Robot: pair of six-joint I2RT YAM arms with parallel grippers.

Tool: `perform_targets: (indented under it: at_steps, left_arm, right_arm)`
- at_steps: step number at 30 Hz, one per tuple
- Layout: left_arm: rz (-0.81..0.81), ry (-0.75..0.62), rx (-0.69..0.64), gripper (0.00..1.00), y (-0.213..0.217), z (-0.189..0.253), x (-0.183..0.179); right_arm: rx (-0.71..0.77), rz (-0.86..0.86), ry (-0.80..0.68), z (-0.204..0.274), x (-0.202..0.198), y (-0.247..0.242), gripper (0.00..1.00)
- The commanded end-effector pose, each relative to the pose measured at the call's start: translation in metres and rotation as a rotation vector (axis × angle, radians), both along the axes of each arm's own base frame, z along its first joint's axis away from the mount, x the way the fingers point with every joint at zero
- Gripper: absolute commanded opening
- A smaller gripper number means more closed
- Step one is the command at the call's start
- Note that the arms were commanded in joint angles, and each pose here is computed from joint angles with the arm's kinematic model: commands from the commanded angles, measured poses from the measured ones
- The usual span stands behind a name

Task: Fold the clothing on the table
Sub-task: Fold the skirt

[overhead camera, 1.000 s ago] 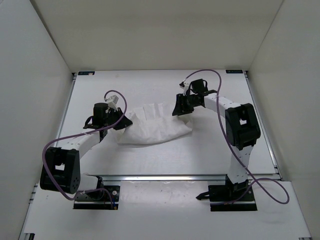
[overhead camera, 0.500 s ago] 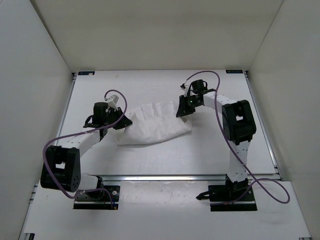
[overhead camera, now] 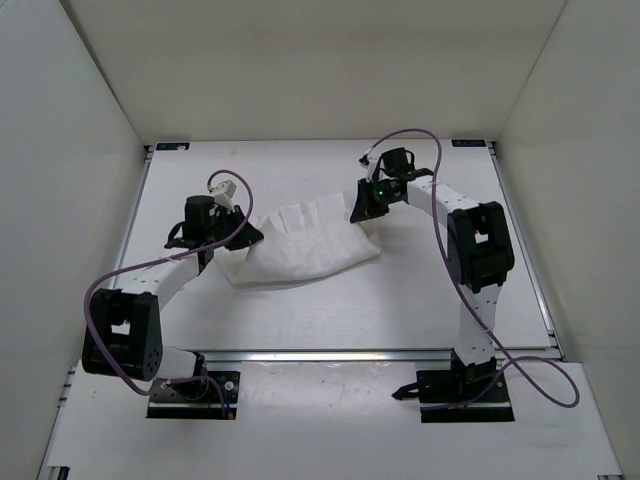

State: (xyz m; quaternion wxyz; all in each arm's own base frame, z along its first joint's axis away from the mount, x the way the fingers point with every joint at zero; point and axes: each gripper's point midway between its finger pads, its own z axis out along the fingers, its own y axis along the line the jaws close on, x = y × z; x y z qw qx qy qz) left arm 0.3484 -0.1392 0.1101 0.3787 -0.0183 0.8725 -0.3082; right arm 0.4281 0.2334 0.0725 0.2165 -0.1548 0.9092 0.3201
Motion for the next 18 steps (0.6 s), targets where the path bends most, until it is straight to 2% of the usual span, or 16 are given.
perform_targets:
  at_steps: [1,4,13,18]
  left_arm:
    - [-0.04,-0.065,0.004,0.0,-0.005,0.028,-0.001]
    - [-0.055,-0.052,0.028,0.0,-0.005,0.025,-0.013]
    - [-0.088,0.04,0.047,0.0,0.003,0.007,-0.067]
    - [-0.114,0.084,0.007,0.0,-0.006,0.0,-0.095]
  right_arm:
    - [0.05,-0.022,-0.179,0.075,0.016,-0.007,0.01]
    - [0.029,-0.027,-0.191,0.084,0.003,-0.017,0.01]
    - [0.046,-0.068,-0.041,0.033,-0.097,-0.034,0.0]
    - [0.053,-0.093,-0.013,0.025,-0.121,-0.043,0.01]
